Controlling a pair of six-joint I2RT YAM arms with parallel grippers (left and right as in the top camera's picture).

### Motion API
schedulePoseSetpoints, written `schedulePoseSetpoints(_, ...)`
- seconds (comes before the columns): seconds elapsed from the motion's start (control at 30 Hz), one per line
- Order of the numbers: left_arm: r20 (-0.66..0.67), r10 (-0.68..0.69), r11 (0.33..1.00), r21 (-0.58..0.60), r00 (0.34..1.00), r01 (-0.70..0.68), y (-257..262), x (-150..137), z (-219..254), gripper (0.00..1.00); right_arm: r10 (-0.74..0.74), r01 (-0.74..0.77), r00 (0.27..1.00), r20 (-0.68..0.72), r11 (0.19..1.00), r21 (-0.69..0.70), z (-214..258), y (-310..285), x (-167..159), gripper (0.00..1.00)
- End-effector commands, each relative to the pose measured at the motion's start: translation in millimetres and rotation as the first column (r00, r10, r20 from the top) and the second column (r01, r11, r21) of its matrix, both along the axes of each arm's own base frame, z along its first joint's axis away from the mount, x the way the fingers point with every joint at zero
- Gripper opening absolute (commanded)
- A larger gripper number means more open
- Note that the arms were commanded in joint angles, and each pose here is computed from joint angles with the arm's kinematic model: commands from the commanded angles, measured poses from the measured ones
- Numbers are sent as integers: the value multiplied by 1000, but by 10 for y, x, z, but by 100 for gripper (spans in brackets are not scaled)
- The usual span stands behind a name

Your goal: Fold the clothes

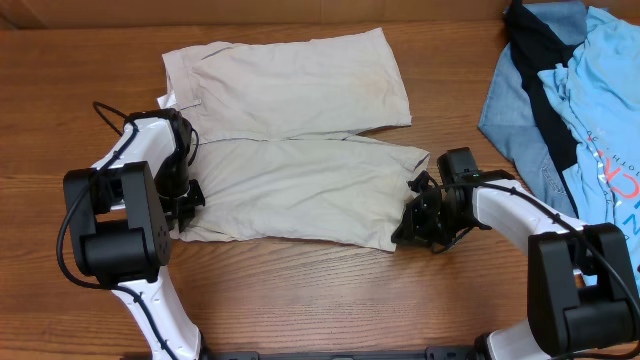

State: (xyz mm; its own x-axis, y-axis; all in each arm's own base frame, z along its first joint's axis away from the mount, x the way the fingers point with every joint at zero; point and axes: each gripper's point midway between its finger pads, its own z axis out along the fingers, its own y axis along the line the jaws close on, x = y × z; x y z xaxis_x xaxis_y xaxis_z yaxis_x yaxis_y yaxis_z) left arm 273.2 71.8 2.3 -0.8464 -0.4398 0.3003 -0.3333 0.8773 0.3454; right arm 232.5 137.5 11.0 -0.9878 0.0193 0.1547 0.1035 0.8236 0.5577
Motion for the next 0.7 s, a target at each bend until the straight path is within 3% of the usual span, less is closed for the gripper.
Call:
schedulePoseSetpoints(0.0, -46, 15, 1000, -5, 999, -15, -6, -120, -89, 18, -115, 98, 992, -55, 965, -242, -211, -391, -44, 4)
schedulePoseSetpoints(0.1, -47, 12, 1000, -6, 999, -12, -4, -122, -88, 18, -232, 184, 970, -70, 893, -412, -287, -745, -81, 4)
schedulePoseSetpoints(0.33, -92, 12, 1000, -11, 996, -13, -17, -218, -38, 18, -265, 203, 960, -94, 884, -421, -279, -832, -123, 4)
schedulePoseSetpoints(0.67, -192, 11, 1000, -22, 981, -16, -42, -425, 93, 16, -188, 99, 961, -204, 920, -378, -201, -617, -402, 4)
